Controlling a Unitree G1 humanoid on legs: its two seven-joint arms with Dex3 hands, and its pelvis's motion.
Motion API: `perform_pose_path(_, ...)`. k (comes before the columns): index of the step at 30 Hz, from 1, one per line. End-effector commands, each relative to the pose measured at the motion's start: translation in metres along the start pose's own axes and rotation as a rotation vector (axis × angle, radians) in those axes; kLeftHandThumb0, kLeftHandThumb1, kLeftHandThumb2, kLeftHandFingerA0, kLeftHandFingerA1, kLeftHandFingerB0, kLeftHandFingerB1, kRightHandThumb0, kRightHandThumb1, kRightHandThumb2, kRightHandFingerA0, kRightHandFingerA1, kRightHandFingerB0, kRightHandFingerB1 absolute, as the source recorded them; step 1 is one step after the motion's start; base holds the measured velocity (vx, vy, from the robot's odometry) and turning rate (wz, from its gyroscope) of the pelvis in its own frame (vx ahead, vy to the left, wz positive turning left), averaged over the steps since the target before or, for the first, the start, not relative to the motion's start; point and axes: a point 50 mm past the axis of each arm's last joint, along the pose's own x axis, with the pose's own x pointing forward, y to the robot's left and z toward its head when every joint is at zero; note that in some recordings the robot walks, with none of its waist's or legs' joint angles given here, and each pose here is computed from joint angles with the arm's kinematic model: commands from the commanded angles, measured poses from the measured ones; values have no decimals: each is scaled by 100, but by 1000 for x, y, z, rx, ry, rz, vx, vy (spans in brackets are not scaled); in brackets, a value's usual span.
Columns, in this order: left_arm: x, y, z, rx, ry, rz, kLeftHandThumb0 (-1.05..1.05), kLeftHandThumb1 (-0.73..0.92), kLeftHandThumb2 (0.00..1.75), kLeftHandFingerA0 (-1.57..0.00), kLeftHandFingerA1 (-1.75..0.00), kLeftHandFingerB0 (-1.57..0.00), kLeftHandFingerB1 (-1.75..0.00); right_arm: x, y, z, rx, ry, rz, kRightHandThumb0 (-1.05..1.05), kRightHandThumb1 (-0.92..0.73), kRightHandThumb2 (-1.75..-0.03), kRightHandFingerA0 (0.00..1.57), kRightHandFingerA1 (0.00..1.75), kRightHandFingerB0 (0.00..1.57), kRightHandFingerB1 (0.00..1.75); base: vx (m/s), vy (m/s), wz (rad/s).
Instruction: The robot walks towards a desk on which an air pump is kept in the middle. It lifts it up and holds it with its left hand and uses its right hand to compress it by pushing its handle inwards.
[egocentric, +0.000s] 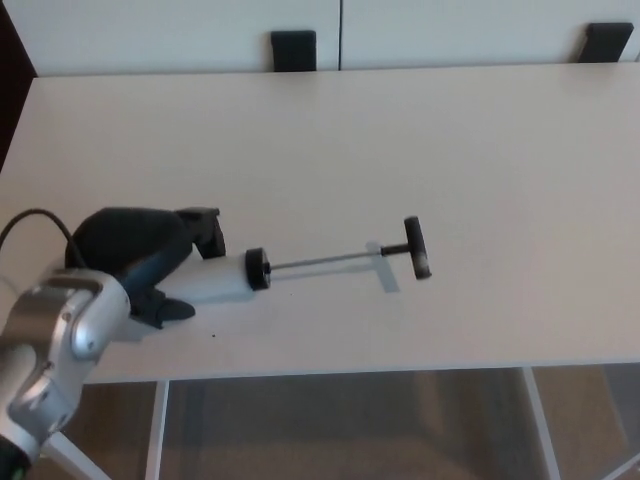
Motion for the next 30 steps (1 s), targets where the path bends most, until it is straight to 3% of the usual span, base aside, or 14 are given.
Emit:
perform_pose_path(1, 12, 44, -23, -328, 46, -228, -8, 74, 81, -89, -153, -78, -130, 52, 15, -5, 25, -114, 4, -36, -66, -60, 97, 56, 75, 53, 0, 0, 0)
perform_pose_path(4, 12, 51, -25, -373, 1, -267, -8, 74, 80, -96, -155, -83, -127, 65, 14, -21, 6, -45, -2, -44, -70, -61, 92, 58, 72, 52, 0, 0, 0)
perform_pose_path(5, 12, 54, -25, -394, -9, -301, -9, 74, 83, -92, -153, -81, -128, 72, 13, -30, -25, -9, 15, -58, -77, -63, 63, 51, 57, 44, 0, 0, 0)
perform_pose_path(6, 12, 56, -26, -407, -14, -325, -9, 74, 83, -92, -153, -81, -128, 77, 12, -35, -48, 12, 27, -58, -77, -63, 63, 51, 57, 44, 0, 0, 0)
perform_pose_path(7, 13, 60, -26, -414, -25, -350, -8, 71, 88, -92, -150, -82, -127, 86, 12, -44, -47, 41, 51, -66, -81, -64, 40, 40, 41, 36, 0, 0, 0)
perform_pose_path(8, 13, 62, -26, -418, -32, -366, -8, 71, 88, -92, -150, -82, -127, 91, 13, -49, -43, 59, 66, -66, -81, -64, 40, 40, 41, 36, 0, 0, 0)
perform_pose_path(9, 14, 66, -25, -414, -36, -383, -11, 67, 90, -95, -147, -85, -126, 101, 15, -57, -22, 92, 102, -37, -49, -109, 1, 51, 0, 48, 0, 0, 0)
perform_pose_path(11, 15, 70, -24, -411, -39, -395, -11, 67, 90, -95, -147, -85, -126, 108, 17, -63, -10, 115, 127, -37, -49, -109, 1, 51, 0, 48, 0, 0, 0)
perform_pose_path(12, 15, 73, -22, -407, -38, -407, -13, 66, 90, -97, -147, -86, -125, 115, 19, -68, 4, 139, 145, -87, -73, -109, 0, 33, 12, 34, 0, 0, 0)
perform_pose_path(13, 16, 75, -22, -404, -37, -414, -13, 66, 90, -97, -147, -86, -125, 118, 20, -70, 13, 155, 154, -87, -73, -109, 0, 33, 12, 34, 0, 0, 0)
perform_pose_path(14, 17, 79, -19, -394, -44, -427, -12, 62, 95, -101, -150, -89, -125, 126, 23, -77, 31, 180, 163, -88, -75, -110, 8, 22, 8, 18, 0, 0, 0)
perform_pose_path(18, 19, 86, -15, -381, -59, -455, -12, 59, 97, -99, -151, -88, -126, 142, 27, -89, 63, 224, 171, -90, -76, -111, 8, 18, 8, 15, 0, 0, 0)
perform_pose_path(19, 19, 87, -13, -375, -63, -464, -10, 58, 100, -94, -159, -86, -133, 149, 29, -94, 68, 238, 169, -85, -78, -116, 0, 16, 0, 14, 0, 0, 0)
perform_pose_path(30, 17, 85, -4, -349, -84, -506, -12, 63, 95, -94, -154, -85, -127, 171, 41, -136, 144, 398, 157, -85, -83, -119, 0, 17, 0, 13, 0, 0, 0)
